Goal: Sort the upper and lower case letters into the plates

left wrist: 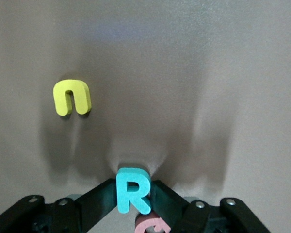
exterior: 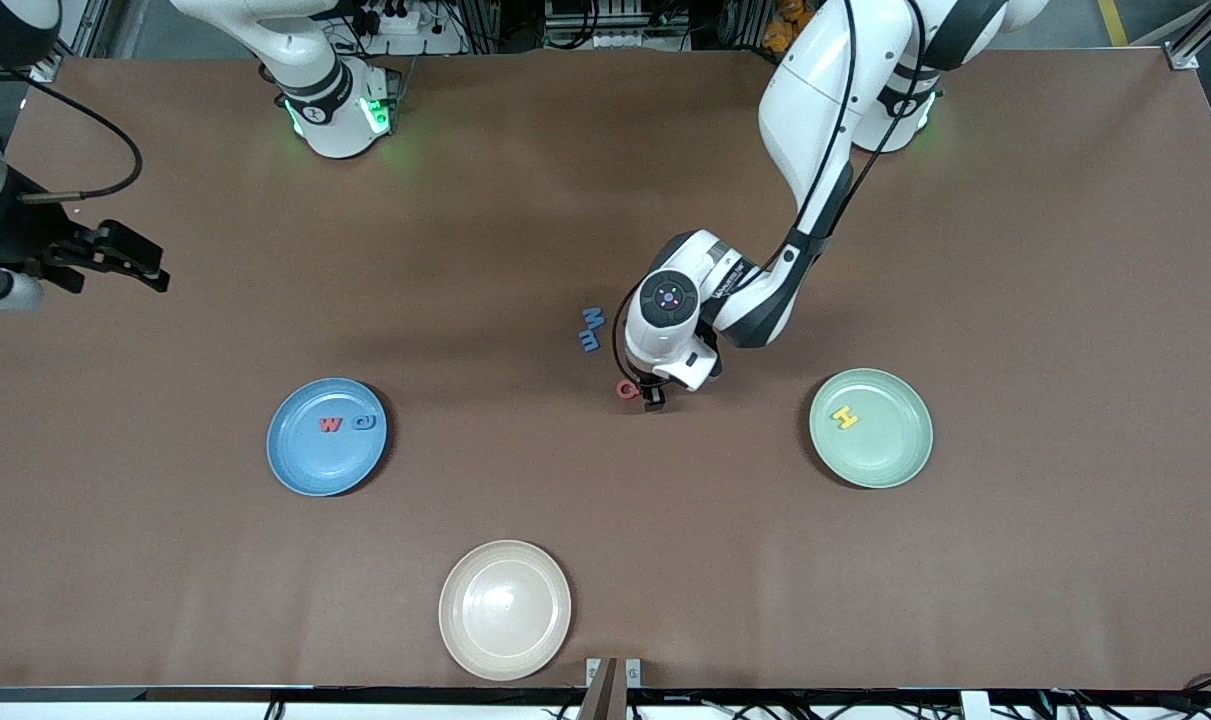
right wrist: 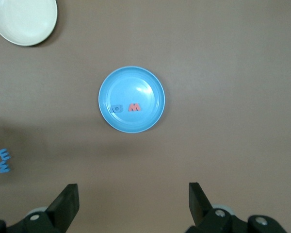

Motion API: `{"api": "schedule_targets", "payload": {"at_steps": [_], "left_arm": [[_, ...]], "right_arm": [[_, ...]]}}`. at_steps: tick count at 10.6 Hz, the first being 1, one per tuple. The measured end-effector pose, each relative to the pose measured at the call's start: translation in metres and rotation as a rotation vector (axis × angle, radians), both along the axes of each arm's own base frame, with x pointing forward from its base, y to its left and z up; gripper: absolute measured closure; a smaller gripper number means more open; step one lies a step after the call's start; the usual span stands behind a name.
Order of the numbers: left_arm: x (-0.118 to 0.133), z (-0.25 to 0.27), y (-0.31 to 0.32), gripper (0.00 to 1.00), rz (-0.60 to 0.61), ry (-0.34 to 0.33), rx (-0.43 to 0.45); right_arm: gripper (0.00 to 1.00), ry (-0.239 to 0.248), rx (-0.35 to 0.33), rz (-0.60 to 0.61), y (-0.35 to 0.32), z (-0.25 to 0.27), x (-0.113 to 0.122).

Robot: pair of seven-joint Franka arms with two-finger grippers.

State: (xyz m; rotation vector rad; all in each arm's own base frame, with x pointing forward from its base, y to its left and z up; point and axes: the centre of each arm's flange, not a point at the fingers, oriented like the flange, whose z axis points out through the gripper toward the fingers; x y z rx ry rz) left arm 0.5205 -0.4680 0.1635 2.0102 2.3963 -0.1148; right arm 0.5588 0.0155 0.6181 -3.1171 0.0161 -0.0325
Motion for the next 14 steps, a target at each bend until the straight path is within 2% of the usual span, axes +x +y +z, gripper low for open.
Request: {"api": "schedule_targets", "payload": {"at_steps": [2,4,5,6,10,12,14], "left_arm": [[0.000,0.000,0.002,0.64,-0.052,0.017,0.014],[0.007,0.004,0.014,0.64,-0.087,0.055,0.042],[0.015,0.013,0.023,0.65,-0.110,0.071,0.049],[0.023,0.026,0.035,0.71,-0.140,0.093,0.060],[0.058,0.091,0.099,0.71,-0.270,0.166,0.037],[0.064,0.101,0.130,0.71,-0.371,0.235,0.039],[0.080,0.101,0.171,0.71,-0.446,0.257,0.017]], "right_arm": [[0.00,-0.013,0.001,-0.002,-0.002,0.010,0.000],[0.00,-0.002,0.000,-0.003,-0.004,0.013,-0.002],[0.00,0.003,0.000,-0.003,-0.003,0.016,-0.003],[0.00,0.001,0.000,-0.002,-0.004,0.021,-0.005],[0.00,-0.005,0.000,0.001,-0.005,0.034,-0.007],[0.00,0.009,0.000,0.014,0.002,0.033,-0.009],[0.00,0.005,0.002,0.041,0.029,0.033,-0.010]]}}
